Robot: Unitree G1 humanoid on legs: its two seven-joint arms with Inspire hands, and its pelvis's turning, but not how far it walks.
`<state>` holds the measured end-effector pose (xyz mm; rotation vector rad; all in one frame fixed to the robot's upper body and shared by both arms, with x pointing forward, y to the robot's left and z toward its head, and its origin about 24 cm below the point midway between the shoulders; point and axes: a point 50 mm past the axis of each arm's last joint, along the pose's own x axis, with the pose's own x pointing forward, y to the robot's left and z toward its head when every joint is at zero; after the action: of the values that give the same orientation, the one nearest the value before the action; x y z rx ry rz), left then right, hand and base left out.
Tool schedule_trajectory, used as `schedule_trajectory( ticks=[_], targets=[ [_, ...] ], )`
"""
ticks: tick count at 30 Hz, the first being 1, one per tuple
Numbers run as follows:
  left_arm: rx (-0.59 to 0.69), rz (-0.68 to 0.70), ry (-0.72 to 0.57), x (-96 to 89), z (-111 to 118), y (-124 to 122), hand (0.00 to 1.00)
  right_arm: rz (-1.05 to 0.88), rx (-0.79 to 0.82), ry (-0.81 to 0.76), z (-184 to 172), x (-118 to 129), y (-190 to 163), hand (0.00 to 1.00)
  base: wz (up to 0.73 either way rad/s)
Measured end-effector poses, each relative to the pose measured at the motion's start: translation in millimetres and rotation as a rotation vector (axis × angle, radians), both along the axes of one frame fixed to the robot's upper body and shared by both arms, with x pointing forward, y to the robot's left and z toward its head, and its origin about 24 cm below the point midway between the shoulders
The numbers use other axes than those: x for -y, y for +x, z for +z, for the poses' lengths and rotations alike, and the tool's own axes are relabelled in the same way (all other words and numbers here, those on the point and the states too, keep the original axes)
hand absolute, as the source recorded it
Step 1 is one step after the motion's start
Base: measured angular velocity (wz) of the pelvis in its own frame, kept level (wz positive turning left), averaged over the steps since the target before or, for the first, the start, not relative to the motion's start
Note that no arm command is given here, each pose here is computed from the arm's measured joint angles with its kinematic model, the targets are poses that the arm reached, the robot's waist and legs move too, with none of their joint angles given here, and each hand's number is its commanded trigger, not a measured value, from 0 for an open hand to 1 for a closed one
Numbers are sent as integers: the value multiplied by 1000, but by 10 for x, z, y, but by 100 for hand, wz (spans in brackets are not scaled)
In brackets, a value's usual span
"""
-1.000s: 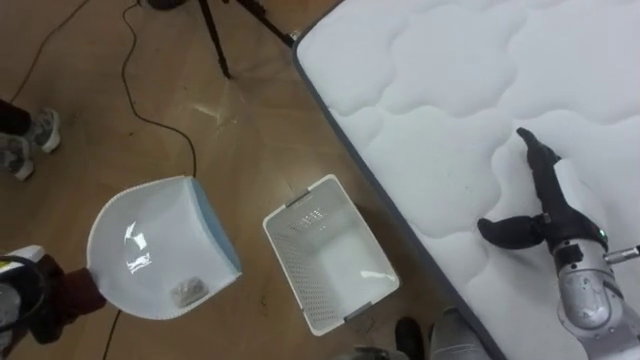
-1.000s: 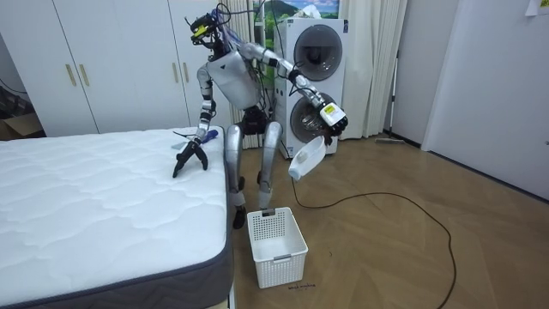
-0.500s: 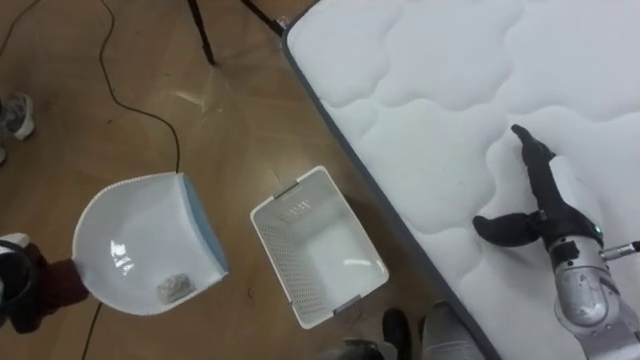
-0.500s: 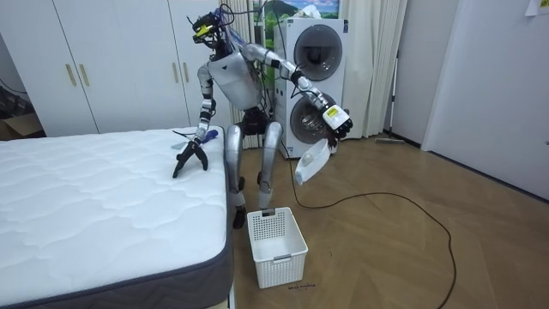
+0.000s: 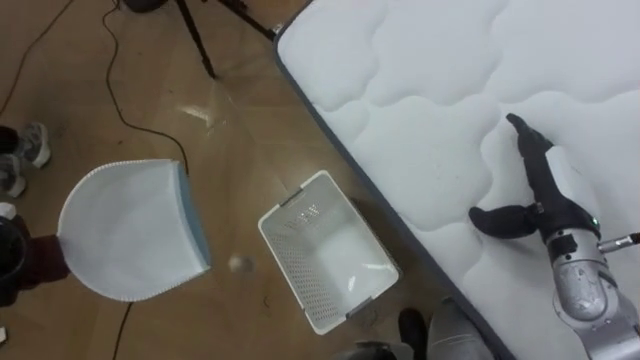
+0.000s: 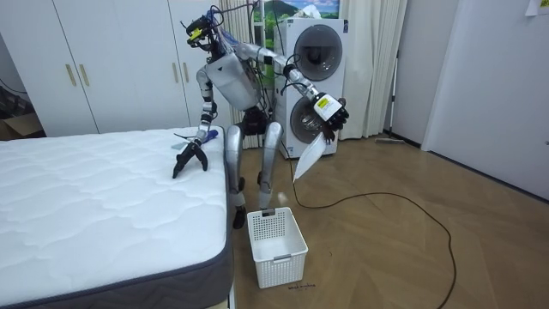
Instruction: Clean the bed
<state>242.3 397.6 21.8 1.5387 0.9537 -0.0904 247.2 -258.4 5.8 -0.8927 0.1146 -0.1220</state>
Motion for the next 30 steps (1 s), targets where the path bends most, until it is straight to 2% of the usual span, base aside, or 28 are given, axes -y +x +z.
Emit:
schedule_trajectory(
  ticks=[24,28,30],
  targets=[
    [-46,-25,-4,45,-95,-45,100,35,-50,7,-49,-8,-4,0,-4],
    [-10,-24,-42,68,-174,-140,100,36,-55,33,-61,-22,-13,0,-36],
    [11,-4,-99,104,-292,-258,100,41,-86,50,-133,-47,-43,0,-24]
  ],
)
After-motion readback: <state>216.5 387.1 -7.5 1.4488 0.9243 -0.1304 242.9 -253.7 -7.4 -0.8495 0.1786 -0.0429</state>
